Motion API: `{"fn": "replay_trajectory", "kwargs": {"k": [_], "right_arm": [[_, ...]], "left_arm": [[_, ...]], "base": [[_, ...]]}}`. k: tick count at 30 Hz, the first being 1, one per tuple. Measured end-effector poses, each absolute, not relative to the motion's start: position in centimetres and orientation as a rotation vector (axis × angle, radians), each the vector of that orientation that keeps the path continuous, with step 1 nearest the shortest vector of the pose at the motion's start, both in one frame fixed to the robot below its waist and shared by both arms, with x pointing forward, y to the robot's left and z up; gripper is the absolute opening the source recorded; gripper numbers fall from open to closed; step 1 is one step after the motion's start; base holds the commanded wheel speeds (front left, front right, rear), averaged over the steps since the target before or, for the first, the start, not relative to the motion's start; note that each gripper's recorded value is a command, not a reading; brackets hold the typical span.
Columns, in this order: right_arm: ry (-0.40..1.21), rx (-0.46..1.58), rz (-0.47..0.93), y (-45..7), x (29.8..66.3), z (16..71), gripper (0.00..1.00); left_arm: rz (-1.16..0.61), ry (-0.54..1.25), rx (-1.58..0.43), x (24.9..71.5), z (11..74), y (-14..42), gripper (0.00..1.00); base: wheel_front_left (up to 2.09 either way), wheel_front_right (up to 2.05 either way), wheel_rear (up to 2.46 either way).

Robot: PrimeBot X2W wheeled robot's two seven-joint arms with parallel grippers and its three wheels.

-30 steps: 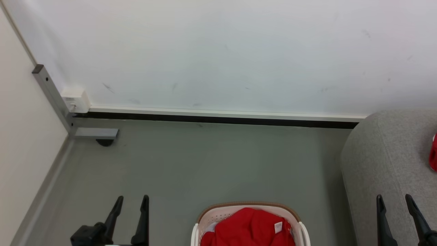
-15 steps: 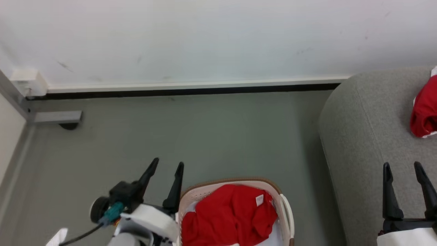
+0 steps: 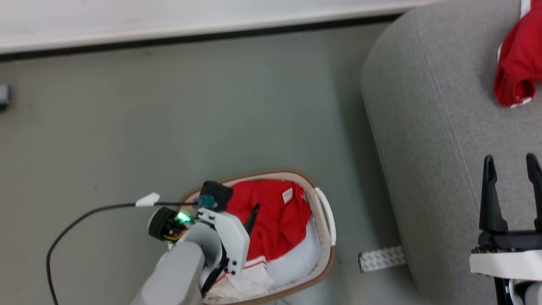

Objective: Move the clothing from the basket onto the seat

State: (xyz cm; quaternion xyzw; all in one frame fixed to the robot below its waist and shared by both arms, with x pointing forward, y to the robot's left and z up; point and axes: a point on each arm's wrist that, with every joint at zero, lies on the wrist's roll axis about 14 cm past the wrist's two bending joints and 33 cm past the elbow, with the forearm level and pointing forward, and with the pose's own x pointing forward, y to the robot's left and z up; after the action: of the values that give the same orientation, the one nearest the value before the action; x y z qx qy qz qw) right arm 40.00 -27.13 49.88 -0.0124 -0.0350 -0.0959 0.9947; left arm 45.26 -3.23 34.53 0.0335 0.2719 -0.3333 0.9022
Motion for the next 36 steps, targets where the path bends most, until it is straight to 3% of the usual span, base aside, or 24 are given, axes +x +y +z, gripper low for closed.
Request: {"fn": "replay_trajectory", "kwargs": {"k": [7, 16, 36], "right_arm": [[-0.025, -0.037, -0.18, -27.0, 42.1, 47.8, 1.0], [0.033, -0.01, -0.124, -25.4, 45.0, 44.4, 1.0], [0.13, 0.009, -0.111, -25.2, 47.0, 38.8, 1.0]], "left_arm": [[-0.692, 0.782, 0.102, 45.2, 28.0, -3.9, 1.0], [-0.63, 0.921, 0.167, 46.5, 23.0, -4.2, 1.0], [-0.616, 1.019, 0.278, 48.6, 14.0, -3.7, 1.0]], "base": [[0.0, 0.0, 0.0], [0.0, 0.0, 0.0], [0.0, 0.0, 0.0]]}}
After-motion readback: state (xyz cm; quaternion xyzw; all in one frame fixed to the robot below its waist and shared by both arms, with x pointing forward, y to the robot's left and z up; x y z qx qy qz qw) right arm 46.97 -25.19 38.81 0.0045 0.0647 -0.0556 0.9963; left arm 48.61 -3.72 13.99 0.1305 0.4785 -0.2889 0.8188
